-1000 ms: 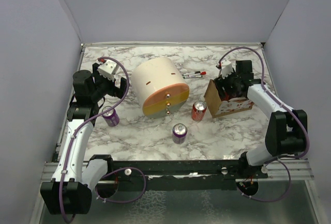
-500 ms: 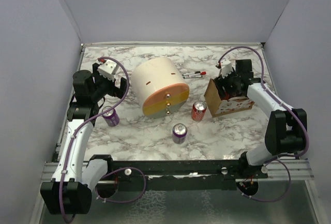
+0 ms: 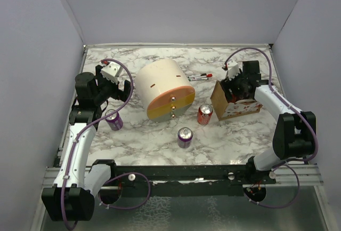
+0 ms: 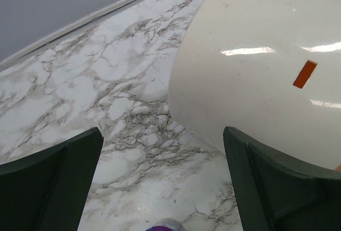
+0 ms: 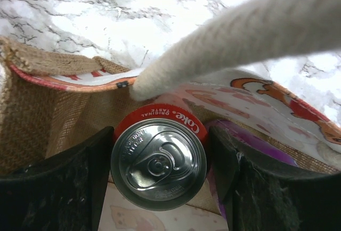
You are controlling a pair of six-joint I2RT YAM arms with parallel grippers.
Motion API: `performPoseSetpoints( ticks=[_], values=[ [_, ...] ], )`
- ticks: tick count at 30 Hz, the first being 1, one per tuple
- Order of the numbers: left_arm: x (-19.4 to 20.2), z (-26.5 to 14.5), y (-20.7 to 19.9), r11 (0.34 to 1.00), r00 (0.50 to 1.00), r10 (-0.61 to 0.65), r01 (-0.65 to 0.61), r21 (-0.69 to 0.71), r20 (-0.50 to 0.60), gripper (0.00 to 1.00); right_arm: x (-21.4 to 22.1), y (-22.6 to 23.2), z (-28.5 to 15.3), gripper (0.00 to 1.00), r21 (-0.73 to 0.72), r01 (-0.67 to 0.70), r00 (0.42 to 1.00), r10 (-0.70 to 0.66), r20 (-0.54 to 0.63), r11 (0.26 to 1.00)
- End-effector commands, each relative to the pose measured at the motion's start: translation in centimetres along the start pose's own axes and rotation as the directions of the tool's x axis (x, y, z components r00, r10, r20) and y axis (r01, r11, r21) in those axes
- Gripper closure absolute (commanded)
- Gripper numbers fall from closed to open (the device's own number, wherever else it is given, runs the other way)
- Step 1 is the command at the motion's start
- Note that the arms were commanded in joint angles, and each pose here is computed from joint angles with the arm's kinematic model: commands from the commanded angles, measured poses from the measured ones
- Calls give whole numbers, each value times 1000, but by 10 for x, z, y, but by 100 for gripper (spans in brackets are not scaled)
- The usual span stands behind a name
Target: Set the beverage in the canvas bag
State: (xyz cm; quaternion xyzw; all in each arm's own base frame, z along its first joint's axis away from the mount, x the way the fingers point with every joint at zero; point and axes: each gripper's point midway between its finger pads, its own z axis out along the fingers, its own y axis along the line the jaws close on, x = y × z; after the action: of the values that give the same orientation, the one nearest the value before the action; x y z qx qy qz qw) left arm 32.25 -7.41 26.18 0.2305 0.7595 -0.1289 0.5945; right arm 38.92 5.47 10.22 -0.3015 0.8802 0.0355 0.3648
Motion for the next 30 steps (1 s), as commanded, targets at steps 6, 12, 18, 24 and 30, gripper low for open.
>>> performPoseSetpoints(
  ticks=[6,12,18,24,30],
  values=[
    [-10,-3,-3,999,999,23,-24,24,31,1,-24,-18,-14,25,70,42,998,-46,50,997],
    [-10,-5,-4,999,999,27,-28,24,31,1,-32,-20,-21,21,74,41,997,-46,67,996],
    [-11,-5,-5,999,999,30,-31,29,34,1,-48,-20,-42,20,85,46,992,-56,112,995],
    [-21,-7,-2,999,998,33,-34,13,48,1,-60,-10,-67,20,57,55,986,-64,157,997],
    [-25,-10,2,999,998,36,-35,-14,51,1,-69,17,-94,20,-45,89,974,-78,213,995]
  ],
)
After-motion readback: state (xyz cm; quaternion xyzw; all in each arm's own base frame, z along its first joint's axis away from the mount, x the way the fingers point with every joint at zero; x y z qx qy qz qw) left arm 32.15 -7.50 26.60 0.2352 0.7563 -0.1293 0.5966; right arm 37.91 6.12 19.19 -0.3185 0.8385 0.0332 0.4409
